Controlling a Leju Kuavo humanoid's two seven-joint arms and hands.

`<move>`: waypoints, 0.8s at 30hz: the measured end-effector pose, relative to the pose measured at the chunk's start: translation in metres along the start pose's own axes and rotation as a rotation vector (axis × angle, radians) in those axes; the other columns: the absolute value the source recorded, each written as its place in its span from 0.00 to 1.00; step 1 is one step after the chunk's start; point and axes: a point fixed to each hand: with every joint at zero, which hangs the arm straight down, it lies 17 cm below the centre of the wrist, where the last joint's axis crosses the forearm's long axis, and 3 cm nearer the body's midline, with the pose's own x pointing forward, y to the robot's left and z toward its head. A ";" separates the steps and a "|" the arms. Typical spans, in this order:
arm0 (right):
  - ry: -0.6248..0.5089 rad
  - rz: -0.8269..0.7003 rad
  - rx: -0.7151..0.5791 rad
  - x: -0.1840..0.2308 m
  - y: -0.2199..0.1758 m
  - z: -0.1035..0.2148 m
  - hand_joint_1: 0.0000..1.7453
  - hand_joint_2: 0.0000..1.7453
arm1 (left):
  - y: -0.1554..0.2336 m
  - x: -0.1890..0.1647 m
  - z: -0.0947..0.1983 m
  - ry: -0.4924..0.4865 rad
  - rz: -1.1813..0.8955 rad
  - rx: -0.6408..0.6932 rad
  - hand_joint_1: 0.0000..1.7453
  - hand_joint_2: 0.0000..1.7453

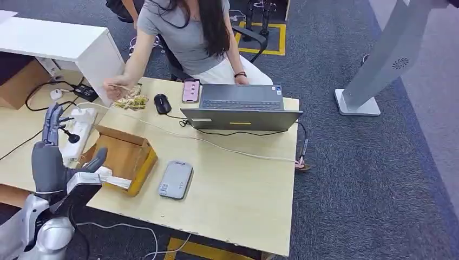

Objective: Pass the card to the sensor for recognition and then transmit it.

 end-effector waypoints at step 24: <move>0.000 0.000 0.000 0.001 0.000 0.000 0.00 0.00 | 0.022 -0.001 0.003 0.009 -0.019 0.042 0.00 1.00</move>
